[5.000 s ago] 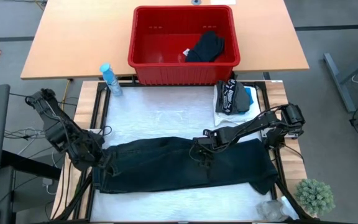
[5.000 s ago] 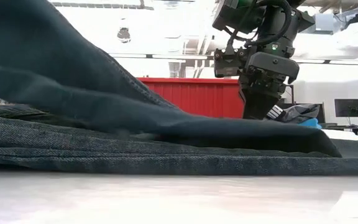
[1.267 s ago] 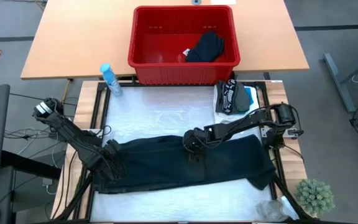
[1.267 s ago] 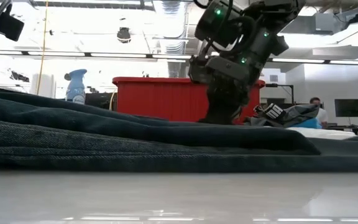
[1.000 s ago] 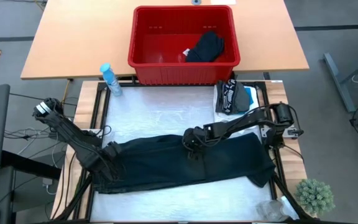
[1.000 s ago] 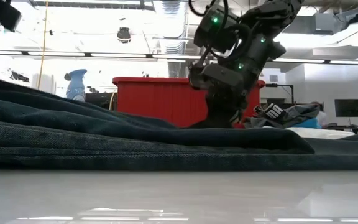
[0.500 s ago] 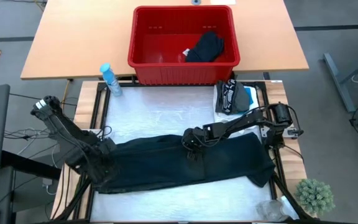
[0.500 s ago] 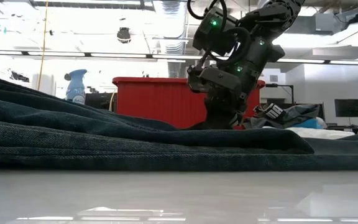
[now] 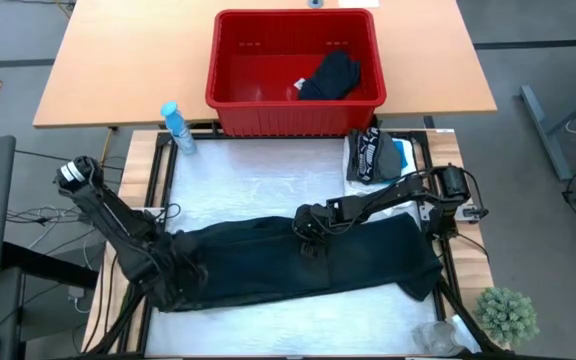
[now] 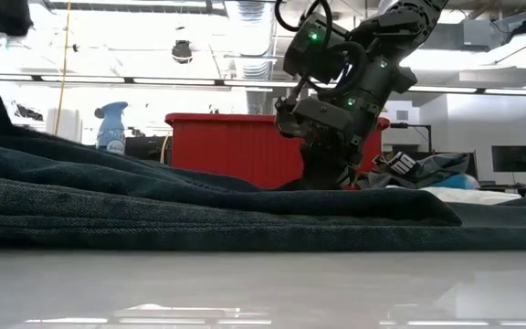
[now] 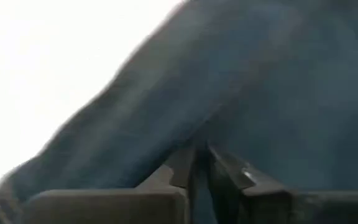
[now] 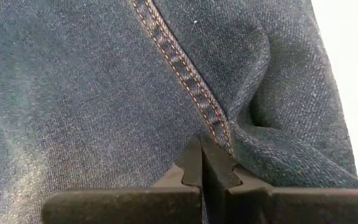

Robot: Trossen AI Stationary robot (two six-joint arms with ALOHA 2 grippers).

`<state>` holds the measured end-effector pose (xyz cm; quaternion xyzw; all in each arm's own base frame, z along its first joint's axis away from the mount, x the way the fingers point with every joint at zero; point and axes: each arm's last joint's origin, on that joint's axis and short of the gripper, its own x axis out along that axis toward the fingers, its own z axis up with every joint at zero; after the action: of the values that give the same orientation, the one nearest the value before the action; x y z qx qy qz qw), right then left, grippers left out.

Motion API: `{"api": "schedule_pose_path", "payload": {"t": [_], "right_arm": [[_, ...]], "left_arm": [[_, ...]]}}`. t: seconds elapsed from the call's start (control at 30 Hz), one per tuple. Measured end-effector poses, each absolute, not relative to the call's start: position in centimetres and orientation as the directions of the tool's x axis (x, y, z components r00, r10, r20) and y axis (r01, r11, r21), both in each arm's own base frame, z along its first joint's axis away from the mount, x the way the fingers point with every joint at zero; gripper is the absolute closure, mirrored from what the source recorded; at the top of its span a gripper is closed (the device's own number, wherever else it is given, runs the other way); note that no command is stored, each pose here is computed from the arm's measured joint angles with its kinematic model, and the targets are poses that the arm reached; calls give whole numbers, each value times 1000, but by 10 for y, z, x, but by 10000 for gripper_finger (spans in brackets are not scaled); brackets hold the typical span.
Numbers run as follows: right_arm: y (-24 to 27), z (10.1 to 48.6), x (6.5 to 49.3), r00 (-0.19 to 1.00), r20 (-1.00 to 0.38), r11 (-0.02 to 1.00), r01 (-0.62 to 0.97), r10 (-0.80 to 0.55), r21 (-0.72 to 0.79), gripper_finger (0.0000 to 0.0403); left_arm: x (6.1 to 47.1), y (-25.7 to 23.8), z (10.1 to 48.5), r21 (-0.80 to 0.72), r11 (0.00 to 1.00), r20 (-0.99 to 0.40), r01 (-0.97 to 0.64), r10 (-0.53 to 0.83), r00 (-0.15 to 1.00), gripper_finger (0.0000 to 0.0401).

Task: Fold laundry
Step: Fold the blue pants

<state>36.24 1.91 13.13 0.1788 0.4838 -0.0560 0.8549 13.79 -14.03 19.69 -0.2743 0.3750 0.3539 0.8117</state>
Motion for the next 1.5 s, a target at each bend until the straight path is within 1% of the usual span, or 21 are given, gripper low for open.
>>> {"api": "schedule_pose_path", "payload": {"t": [0.07, 0.17, 0.27, 0.37, 0.5, 0.57, 0.63, 0.7, 0.83, 0.93, 1.0, 1.07, 1.23, 1.37, 1.5], "right_arm": [[19, 131, 362, 526, -847, 930, 269, 77, 252, 382], [19, 131, 363, 527, -846, 929, 269, 77, 252, 382], [20, 131, 363, 527, -846, 928, 271, 78, 255, 382], [20, 131, 363, 529, -845, 928, 272, 78, 256, 382], [18, 131, 363, 527, -847, 913, 304, 76, 271, 382], [15, 131, 362, 519, -851, 900, 334, 73, 281, 382], [12, 130, 361, 512, -856, 888, 359, 71, 288, 382], [8, 130, 361, 509, -858, 876, 381, 68, 296, 382], [2, 130, 361, 506, -860, 860, 407, 67, 306, 382], [0, 130, 361, 505, -861, 856, 416, 63, 307, 382], [-1, 130, 361, 505, -861, 855, 418, 62, 307, 382], [-1, 130, 361, 505, -861, 855, 419, 60, 305, 382], [-2, 130, 361, 505, -862, 834, 454, 50, 314, 382], [-2, 129, 361, 504, -863, 817, 481, 40, 319, 382], [-2, 129, 361, 505, -863, 804, 504, 24, 317, 382]], "left_arm": [[130, -130, 182, -169, 521, -806, -837, 415, 422, 392], [120, -120, 161, -183, 412, -820, -893, 437, 369, 398], [115, -114, 146, -212, 344, -828, -915, 434, 355, 396], [114, -114, 135, -254, 322, -845, -912, 385, 371, 395], [117, -120, 138, -243, 347, -882, -906, 309, 355, 395], [121, -126, 150, -263, 393, -883, -881, 270, 384, 395], [127, -131, 169, -303, 445, -868, -842, 235, 437, 395], [131, -135, 190, -342, 475, -853, -810, 204, 480, 395], [134, -138, 235, -369, 534, -843, -761, 153, 516, 395], [133, -140, 262, -380, 561, -825, -736, 153, 544, 395], [135, -144, 271, -418, 589, -773, -691, 170, 612, 395], [138, -150, 267, -406, 608, -764, -682, 184, 619, 396], [150, -171, 235, -258, 633, -841, -730, 225, 492, 400], [156, -193, 206, -163, 665, -907, -728, 190, 377, 401], [156, -214, 183, -143, 683, -942, -716, 129, 311, 401]]}}
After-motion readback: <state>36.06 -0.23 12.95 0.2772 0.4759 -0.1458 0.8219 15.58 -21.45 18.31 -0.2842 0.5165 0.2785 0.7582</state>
